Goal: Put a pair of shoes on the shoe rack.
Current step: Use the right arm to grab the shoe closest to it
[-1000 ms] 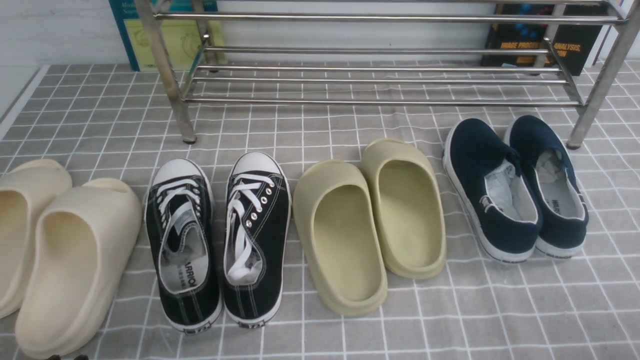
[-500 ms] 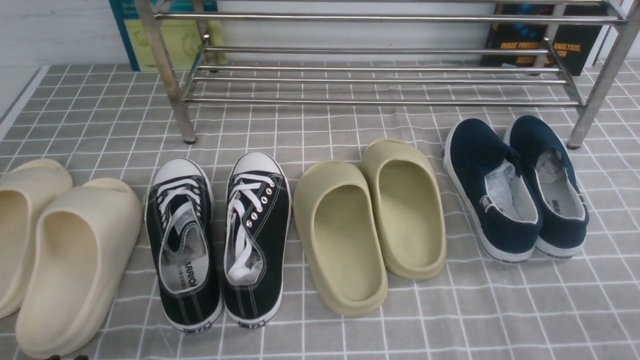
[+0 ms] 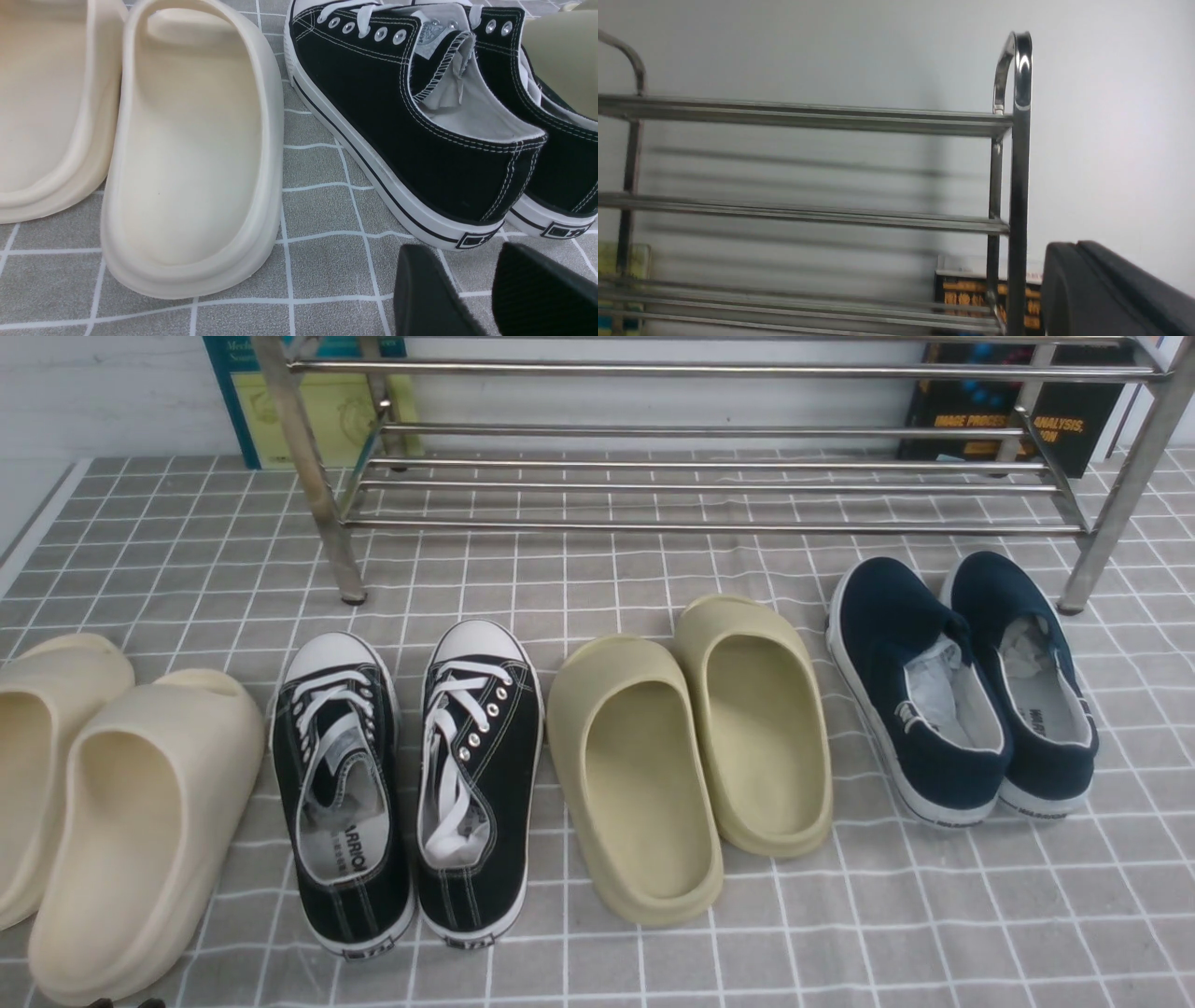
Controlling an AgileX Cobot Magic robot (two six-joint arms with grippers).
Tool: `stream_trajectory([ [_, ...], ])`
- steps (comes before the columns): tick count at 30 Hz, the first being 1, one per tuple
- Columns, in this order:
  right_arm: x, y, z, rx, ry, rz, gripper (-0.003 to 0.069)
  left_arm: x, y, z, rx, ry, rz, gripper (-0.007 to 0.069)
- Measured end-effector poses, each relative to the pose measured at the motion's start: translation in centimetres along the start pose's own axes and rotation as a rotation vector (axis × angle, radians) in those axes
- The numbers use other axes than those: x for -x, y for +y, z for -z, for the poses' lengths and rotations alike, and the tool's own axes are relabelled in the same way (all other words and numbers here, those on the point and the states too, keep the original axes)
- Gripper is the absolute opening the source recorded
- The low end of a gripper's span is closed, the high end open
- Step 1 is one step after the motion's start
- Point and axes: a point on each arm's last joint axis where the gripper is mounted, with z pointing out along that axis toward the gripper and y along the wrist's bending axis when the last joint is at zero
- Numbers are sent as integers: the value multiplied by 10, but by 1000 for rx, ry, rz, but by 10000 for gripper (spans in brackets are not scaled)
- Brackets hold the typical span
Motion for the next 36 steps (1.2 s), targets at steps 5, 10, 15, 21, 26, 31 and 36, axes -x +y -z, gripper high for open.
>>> stream_trajectory([
  [5,-30,-4,-54,-35,456,-13,-2,0,0,0,0,0,0,239],
  [10,-88,15,-79,49,1035,-66,-1,0,0,0,0,0,0,239],
  [15,-113,57,-109,287,1305,72,62,0,0,0,0,0,0,239],
  [21,-156,92,-155,339,1398,82,344,0,0,0,0,0,0,239],
  [26,-218,102,-179,294,1517,77,458,0,0,0,0,0,0,239],
  [31,-261,111,-190,293,1568,95,261,0,0,0,0,0,0,239],
  [36,-258,112,-196,295,1574,110,41,0,0,0,0,0,0,239],
])
